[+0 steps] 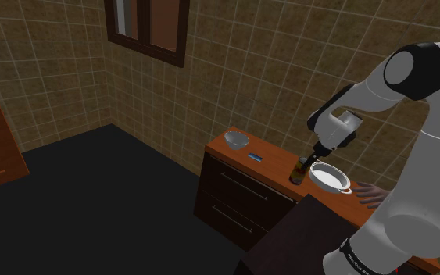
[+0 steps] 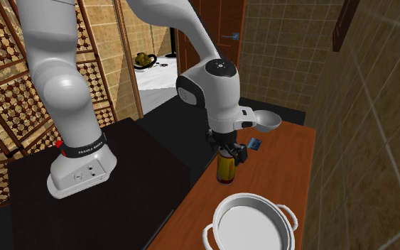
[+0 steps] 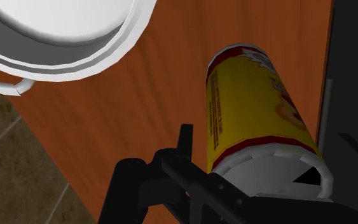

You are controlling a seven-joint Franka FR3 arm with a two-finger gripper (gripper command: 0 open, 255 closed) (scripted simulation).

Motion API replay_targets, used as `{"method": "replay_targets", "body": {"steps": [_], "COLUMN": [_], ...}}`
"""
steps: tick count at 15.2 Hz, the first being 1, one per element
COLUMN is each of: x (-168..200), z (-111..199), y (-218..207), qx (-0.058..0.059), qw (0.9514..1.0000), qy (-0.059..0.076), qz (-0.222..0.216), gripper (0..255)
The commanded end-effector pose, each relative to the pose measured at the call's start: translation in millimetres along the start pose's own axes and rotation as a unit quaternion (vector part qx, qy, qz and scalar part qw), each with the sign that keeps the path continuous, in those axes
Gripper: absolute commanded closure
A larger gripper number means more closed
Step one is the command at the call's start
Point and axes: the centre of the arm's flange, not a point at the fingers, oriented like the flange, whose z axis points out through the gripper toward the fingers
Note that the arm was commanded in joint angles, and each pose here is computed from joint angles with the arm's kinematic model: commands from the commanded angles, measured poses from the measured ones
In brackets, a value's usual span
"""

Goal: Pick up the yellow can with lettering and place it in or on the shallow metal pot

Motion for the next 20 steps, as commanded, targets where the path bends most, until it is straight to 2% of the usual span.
{"method": "replay_targets", "body": {"steps": [1, 2, 11, 20], "x": [0.0, 0.0, 0.0, 9.7], "z": [0.0, 0.0, 0.1, -46.5], "y": [0.0, 0.0, 0.0, -0.6], "qx": [0.000, 0.000, 0.000, 0.000], "qw": [1.0000, 1.0000, 1.0000, 1.0000], "qy": [0.000, 0.000, 0.000, 0.000], "qz": [0.000, 0.000, 0.000, 0.000], "gripper": [0, 255, 255, 255]}}
